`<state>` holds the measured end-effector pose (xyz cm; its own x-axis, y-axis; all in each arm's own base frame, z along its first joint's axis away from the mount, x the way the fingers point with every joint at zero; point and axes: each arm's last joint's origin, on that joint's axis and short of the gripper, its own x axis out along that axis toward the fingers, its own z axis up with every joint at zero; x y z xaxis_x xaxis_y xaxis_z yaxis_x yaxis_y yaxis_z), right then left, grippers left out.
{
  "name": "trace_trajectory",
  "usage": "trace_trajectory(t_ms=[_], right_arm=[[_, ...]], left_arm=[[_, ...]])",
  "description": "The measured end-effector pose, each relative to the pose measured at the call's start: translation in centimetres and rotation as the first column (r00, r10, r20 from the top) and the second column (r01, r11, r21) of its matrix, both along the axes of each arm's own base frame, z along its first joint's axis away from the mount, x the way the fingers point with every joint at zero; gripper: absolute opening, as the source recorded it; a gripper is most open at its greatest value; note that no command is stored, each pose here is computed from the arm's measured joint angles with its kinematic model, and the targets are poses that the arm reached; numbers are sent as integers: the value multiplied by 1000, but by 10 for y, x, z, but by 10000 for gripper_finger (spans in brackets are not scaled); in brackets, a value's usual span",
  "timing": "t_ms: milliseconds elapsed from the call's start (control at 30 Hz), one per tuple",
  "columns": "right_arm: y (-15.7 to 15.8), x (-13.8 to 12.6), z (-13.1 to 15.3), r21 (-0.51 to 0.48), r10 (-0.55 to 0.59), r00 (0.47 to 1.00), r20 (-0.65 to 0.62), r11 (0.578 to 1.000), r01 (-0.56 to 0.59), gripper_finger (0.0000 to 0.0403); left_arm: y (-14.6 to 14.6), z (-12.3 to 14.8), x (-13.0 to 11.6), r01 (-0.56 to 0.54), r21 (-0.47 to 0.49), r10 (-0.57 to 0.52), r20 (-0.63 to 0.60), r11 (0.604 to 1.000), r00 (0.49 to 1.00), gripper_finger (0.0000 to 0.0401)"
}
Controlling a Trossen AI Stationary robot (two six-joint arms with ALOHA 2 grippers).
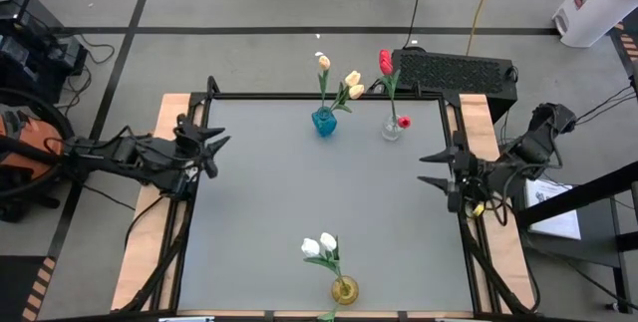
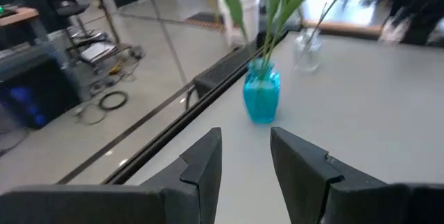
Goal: Sort flowers into vase by color
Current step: Return to Home Position
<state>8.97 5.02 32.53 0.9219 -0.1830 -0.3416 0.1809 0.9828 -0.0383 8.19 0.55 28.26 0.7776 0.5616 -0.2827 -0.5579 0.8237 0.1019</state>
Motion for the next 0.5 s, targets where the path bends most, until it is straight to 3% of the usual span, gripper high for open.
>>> trace_trajectory(t_ms=[233,500], right_arm=[[-16,-16,-13,-16,-39,999,26,999,40,205],[-26,-27,-33,57,-63,989,136,997,56,205]], left_arm=[[2,-5,-16,30,-36,-25,123,999,992,132],[1,-15,-14,49,-129,-17,241,990,970,132]])
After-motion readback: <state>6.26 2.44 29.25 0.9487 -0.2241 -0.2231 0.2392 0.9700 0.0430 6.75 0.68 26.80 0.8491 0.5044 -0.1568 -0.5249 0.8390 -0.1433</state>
